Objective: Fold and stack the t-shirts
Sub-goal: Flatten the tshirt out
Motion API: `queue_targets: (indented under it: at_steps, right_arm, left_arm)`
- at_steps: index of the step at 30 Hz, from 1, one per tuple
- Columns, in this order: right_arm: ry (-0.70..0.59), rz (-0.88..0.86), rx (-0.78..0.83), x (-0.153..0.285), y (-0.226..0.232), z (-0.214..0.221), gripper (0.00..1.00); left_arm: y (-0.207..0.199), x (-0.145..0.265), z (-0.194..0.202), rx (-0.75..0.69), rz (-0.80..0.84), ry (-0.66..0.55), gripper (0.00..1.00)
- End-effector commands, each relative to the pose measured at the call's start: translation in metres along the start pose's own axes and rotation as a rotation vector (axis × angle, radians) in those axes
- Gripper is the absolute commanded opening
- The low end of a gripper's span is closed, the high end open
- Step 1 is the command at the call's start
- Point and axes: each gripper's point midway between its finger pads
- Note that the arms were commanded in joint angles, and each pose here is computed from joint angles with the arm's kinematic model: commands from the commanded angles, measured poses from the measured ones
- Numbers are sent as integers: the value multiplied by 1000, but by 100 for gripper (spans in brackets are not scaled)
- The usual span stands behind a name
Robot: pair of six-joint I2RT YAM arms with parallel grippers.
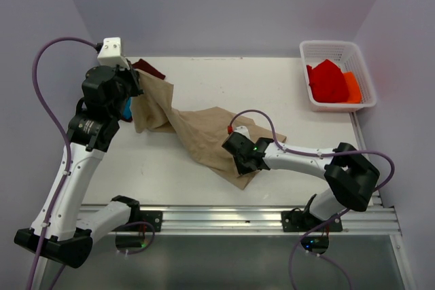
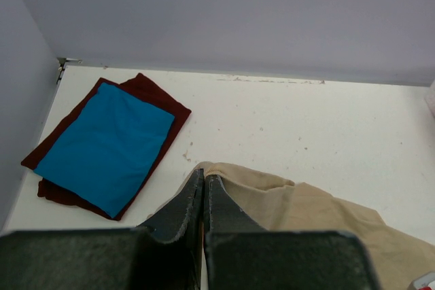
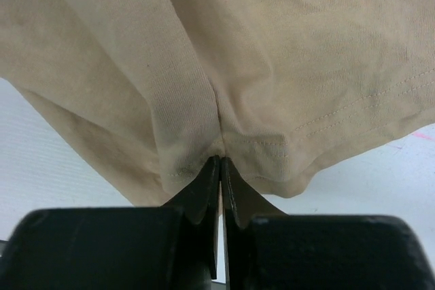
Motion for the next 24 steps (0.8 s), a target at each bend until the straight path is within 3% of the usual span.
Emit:
queue_targets:
  at_steps: [1,18,24]
  right_arm:
    - [-43,-47,-9,6,14,-16,2]
    - [-170,-43,-7,56,9,-47,0]
    - [-406,42,-76,114,-18,-102,0]
  left_arm:
    - [-4,2,-13,29,18,-59,0]
    - [-6,2,-14,31,27,-60,0]
    - [-7,4,-19,31,32,-72,0]
Point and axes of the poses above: each gripper's point midway between its finger pads, its own x axis back along the fingers, its own y axis along the line the jaws close on, z = x × y, and after that the axes turned 1 degree about x, right-handed
